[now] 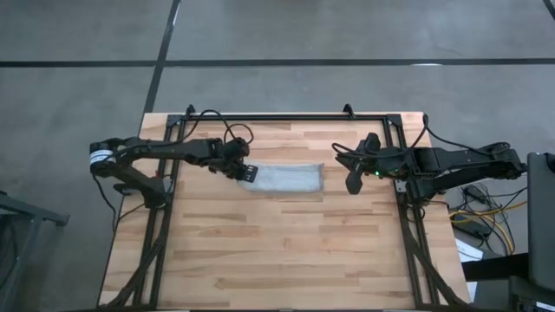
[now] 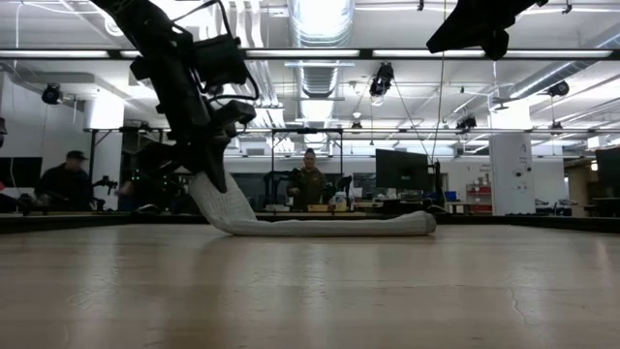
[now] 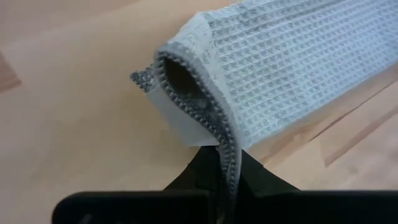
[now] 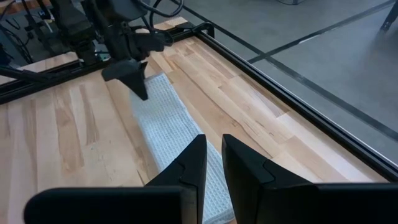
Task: Roll towel
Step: Roll the gray towel
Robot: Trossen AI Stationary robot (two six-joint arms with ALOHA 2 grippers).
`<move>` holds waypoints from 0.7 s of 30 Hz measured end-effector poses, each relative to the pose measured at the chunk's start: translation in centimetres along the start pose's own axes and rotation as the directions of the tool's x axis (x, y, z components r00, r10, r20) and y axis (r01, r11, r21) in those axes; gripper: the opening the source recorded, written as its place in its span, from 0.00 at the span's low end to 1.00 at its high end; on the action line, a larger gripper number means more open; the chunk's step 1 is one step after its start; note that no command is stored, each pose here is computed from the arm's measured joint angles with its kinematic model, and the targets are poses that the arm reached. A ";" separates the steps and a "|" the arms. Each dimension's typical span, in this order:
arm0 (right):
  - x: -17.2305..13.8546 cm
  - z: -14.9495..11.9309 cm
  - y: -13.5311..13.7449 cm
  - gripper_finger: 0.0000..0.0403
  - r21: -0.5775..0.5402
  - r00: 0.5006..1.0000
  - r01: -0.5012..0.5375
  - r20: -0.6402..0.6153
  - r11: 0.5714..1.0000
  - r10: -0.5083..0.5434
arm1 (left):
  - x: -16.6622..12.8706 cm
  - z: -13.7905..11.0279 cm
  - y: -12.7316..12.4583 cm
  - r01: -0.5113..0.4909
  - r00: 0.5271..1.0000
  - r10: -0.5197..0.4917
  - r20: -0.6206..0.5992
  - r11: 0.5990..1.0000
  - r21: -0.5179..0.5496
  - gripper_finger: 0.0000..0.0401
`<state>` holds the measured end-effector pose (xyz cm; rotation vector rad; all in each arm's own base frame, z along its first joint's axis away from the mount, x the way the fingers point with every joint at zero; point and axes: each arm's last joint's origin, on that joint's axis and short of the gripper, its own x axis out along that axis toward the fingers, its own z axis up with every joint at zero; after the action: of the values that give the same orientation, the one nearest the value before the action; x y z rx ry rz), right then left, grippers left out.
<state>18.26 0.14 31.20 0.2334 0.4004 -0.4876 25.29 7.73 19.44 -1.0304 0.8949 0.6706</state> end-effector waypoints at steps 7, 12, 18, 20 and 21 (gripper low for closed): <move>0.0 0.0 0.0 0.12 0.000 1.000 0.000 0.000 1.000 0.000 | 0.0 0.5 -0.7 0.062 0.996 -0.072 0.059 0.985 0.158 0.03; 0.0 0.0 0.0 0.12 0.000 1.000 0.000 -0.001 1.000 0.000 | 0.0 0.8 -1.0 0.081 0.990 -0.104 0.092 0.971 0.224 0.03; 0.0 0.0 0.0 0.12 0.000 1.000 0.000 -0.001 1.000 0.000 | 0.0 0.9 -1.3 0.102 0.985 -0.132 0.108 0.965 0.243 0.03; 0.0 0.0 0.0 0.12 0.000 1.000 0.000 -0.001 1.000 0.000 | 0.0 0.9 -1.5 0.112 0.983 -0.147 0.112 0.956 0.271 0.04; 0.0 0.0 0.0 0.12 -0.001 1.000 0.000 -0.001 1.000 0.000 | 0.0 0.9 -1.6 0.115 0.982 -0.152 0.113 0.953 0.282 0.03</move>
<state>18.28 0.15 31.19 0.2331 0.4015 -0.4871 26.87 7.93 20.33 -0.7798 0.7685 0.4794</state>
